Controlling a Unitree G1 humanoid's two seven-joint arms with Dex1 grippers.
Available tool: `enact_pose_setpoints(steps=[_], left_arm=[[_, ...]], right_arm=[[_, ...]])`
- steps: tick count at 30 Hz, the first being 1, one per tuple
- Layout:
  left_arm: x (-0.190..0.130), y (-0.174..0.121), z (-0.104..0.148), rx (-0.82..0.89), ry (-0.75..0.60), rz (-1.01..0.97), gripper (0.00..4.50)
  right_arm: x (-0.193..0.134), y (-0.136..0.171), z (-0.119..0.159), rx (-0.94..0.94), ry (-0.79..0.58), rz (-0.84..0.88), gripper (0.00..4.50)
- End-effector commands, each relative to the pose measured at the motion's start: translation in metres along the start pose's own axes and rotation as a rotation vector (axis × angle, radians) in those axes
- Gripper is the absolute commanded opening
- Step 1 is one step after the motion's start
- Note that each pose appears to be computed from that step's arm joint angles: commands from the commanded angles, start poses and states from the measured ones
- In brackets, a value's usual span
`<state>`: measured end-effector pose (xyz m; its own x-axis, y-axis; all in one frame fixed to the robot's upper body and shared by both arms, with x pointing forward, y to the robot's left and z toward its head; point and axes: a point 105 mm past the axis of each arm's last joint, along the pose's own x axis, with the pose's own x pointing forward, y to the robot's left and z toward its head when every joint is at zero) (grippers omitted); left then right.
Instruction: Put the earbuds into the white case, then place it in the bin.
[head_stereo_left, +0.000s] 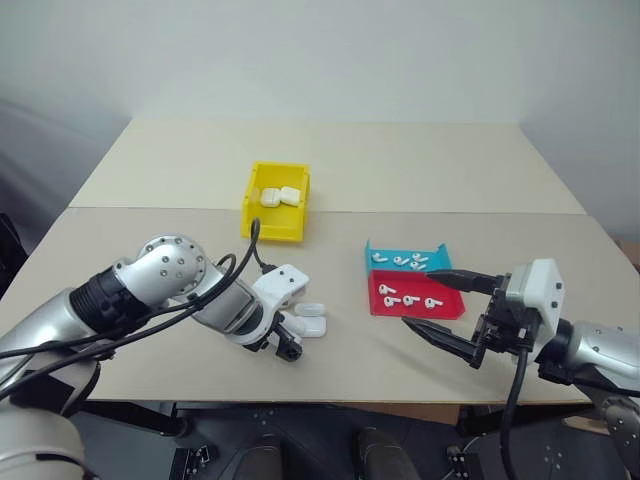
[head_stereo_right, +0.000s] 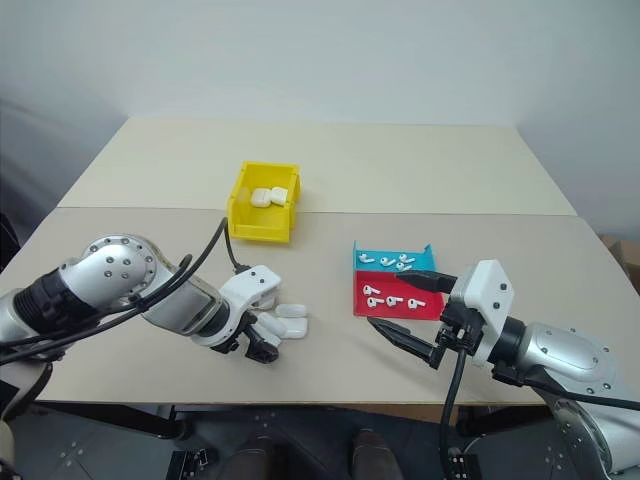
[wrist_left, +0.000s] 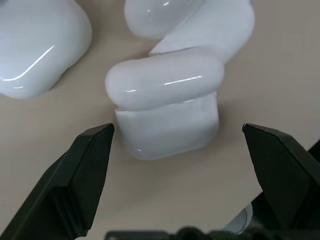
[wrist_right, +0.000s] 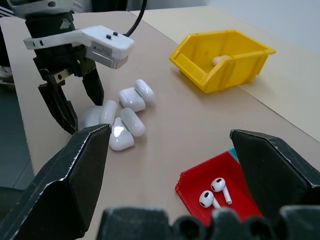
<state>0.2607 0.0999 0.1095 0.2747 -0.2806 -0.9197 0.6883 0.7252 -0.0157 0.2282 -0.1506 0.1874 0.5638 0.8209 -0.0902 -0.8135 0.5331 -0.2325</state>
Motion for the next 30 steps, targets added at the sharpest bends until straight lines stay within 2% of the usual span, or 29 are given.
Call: enact_pose_setpoints(steps=[1,18,30], left_arm=[[0.0,0.007,0.0,-0.019,-0.007,0.059,4.48],[-0.005,0.028,0.001,-0.043,0.004,0.196,4.48],[-0.012,0.01,0.015,0.094,-0.014,0.093,4.48]], right_arm=[[0.0,0.004,0.011,-0.04,-0.041,0.002,4.5],[0.004,0.006,0.009,-0.035,-0.057,-0.003,4.5],[0.004,0.004,0.01,-0.047,-0.055,-0.006,4.5]])
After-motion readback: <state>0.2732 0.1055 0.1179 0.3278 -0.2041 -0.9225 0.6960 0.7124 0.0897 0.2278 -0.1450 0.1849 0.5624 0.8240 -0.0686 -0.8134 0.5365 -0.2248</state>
